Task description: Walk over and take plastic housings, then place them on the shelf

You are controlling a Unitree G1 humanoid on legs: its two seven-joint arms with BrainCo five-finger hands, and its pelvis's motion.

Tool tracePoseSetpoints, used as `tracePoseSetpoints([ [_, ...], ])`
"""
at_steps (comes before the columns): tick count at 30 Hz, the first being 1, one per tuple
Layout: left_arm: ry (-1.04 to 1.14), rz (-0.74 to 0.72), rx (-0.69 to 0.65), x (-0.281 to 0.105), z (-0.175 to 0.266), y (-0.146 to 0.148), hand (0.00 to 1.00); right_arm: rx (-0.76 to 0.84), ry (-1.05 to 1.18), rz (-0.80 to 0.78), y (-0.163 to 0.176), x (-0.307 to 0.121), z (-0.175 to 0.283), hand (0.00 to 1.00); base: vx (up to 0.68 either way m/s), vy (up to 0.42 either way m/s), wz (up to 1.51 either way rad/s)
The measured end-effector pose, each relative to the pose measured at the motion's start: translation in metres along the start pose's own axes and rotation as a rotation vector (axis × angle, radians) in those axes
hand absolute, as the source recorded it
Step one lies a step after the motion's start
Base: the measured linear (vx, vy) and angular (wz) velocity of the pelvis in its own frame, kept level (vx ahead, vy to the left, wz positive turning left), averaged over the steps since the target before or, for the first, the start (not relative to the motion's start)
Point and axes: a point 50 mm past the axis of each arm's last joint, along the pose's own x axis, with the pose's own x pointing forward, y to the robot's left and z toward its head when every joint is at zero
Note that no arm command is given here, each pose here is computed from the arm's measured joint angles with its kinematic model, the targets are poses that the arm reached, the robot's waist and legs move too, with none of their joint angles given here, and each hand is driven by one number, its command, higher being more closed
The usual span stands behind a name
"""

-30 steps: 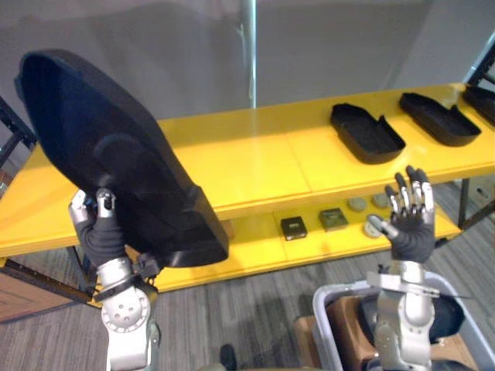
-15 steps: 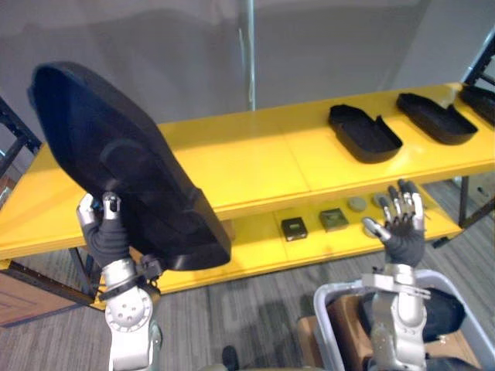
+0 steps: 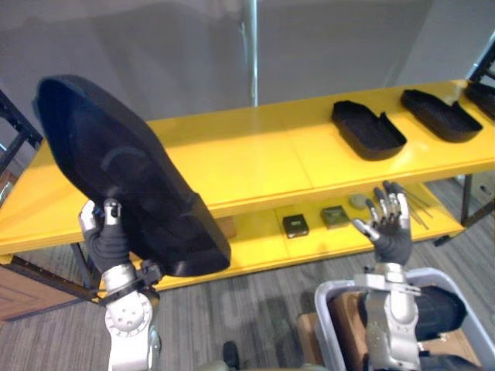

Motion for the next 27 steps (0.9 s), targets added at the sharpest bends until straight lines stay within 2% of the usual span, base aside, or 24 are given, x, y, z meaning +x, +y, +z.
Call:
tracePoseSetpoints([
  [10, -0.033, -0.043, -0.016, 0.007, 0.004, -0.006, 1.0, -0.02, 0.039, -0.105, -0.013, -0.01, -0.004, 0.0, 0.04, 0.074, 0.25],
  [16, -0.032, -0.051, 0.014, 0.01, 0.003, 0.002, 1.0, -0.029, 0.043, -0.078, -0.017, -0.022, 0.0, 0.0, 0.08, 0.028, 0.14],
  [27, 0.014, -0.047, 0.028, 0.0, -0.003, 0.003, 1.0, -0.079, -0.021, -0.077, -0.022, -0.012, 0.012, 0.0, 0.22, -0.019, -0.14],
])
